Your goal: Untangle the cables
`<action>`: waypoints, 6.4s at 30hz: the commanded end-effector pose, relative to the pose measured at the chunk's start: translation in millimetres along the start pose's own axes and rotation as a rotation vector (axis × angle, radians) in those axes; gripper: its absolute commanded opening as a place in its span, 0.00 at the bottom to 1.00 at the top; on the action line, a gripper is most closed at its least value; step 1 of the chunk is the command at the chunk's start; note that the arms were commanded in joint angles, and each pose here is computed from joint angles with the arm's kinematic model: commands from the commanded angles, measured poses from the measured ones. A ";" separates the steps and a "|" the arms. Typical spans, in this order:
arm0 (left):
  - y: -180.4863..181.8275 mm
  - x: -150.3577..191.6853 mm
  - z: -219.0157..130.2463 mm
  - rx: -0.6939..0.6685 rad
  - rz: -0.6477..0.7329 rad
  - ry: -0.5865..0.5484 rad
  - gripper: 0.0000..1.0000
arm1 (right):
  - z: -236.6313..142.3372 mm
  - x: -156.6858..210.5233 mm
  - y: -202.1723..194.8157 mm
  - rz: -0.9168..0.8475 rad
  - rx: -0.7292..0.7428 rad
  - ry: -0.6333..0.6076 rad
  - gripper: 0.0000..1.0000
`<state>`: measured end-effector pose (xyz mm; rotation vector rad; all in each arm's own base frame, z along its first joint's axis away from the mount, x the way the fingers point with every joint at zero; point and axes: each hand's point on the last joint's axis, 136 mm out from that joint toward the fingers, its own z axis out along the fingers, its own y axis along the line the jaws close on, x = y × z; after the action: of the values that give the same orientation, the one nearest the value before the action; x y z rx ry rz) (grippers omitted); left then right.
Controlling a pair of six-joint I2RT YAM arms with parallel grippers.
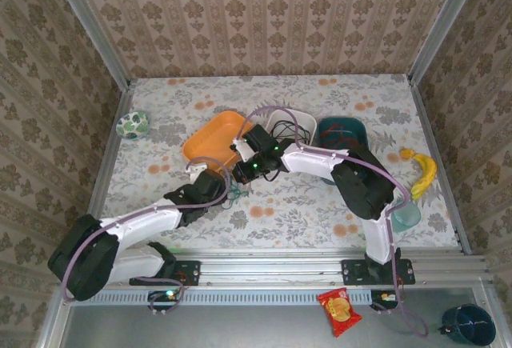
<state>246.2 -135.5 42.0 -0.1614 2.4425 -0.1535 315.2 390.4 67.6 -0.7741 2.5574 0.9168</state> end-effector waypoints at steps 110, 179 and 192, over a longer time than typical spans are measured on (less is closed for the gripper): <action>-102.2 -67.9 -115.6 0.788 0.094 -0.294 0.00 | -143.5 -6.2 -28.1 0.389 -0.151 -0.254 0.00; -116.9 -42.6 -107.5 0.815 0.174 -0.130 0.00 | -121.8 45.3 46.5 0.126 -0.309 0.030 0.55; -111.5 -47.8 -106.2 0.784 0.162 -0.161 0.00 | -115.6 46.7 46.7 0.121 -0.291 0.057 0.00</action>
<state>216.9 -234.4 156.5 0.3832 2.0904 -0.9746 240.5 326.4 142.9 -0.7165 2.5975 1.3363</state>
